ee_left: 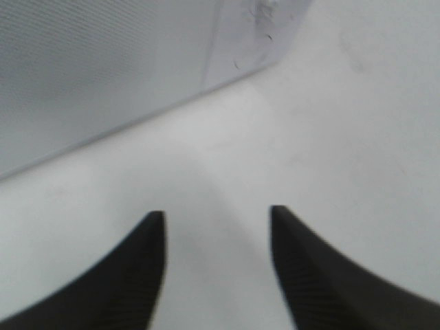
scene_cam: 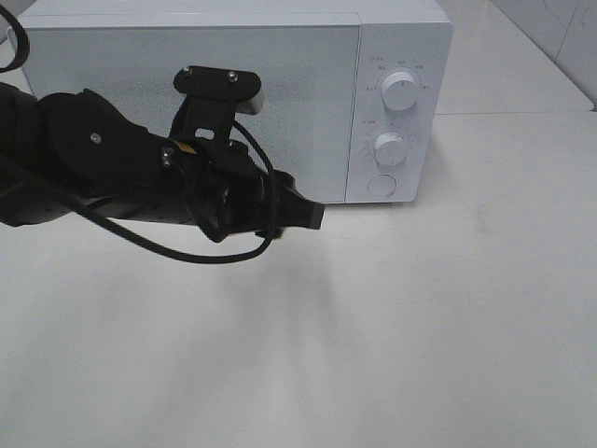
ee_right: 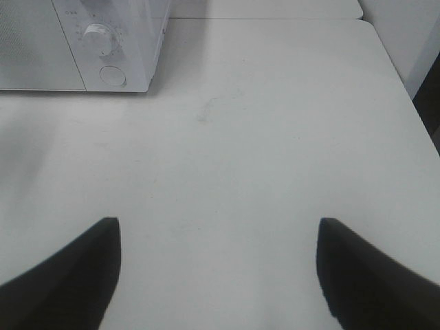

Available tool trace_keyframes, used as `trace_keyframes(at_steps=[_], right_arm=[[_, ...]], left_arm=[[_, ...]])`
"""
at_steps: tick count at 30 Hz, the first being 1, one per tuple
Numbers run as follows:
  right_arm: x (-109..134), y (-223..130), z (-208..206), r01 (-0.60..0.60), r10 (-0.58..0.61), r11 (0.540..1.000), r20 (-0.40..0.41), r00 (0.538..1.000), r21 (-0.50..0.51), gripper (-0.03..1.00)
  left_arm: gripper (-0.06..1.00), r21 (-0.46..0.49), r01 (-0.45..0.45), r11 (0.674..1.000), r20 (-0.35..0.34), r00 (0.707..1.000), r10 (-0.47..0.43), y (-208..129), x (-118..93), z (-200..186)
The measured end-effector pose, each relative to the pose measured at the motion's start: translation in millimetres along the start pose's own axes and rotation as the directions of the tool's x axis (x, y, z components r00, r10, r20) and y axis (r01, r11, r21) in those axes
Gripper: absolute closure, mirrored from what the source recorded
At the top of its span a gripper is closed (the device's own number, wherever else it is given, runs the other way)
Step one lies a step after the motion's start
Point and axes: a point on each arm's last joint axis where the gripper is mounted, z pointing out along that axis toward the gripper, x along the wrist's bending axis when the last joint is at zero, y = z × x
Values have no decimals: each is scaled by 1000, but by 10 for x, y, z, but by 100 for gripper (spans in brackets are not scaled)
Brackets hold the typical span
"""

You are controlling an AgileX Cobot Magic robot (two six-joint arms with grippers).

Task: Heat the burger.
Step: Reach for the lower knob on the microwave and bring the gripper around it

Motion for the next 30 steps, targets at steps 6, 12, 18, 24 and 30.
trace_keyframes(at_steps=[6,12,18,24,30], right_arm=[[-1,0,0,0,0,1000,1,1000,0,20],[-1,0,0,0,0,1000,1,1000,0,20],[-1,0,0,0,0,1000,1,1000,0,20],[-1,0,0,0,0,1000,1,1000,0,20],[-1,0,0,0,0,1000,1,1000,0,20]], left_arm=[[0,150,-57,987,106,993,41,-100,-98,-99],[-4,235,-213,948,204,965,166,-110,-168,-354],[-4,341,-181,922,184,975,123,-71,-20,-647],[-4,431,-50,901,38,999,38,-9,414,-927],[-4,446,76,892,-79,996,-45,-24,754,-1254]])
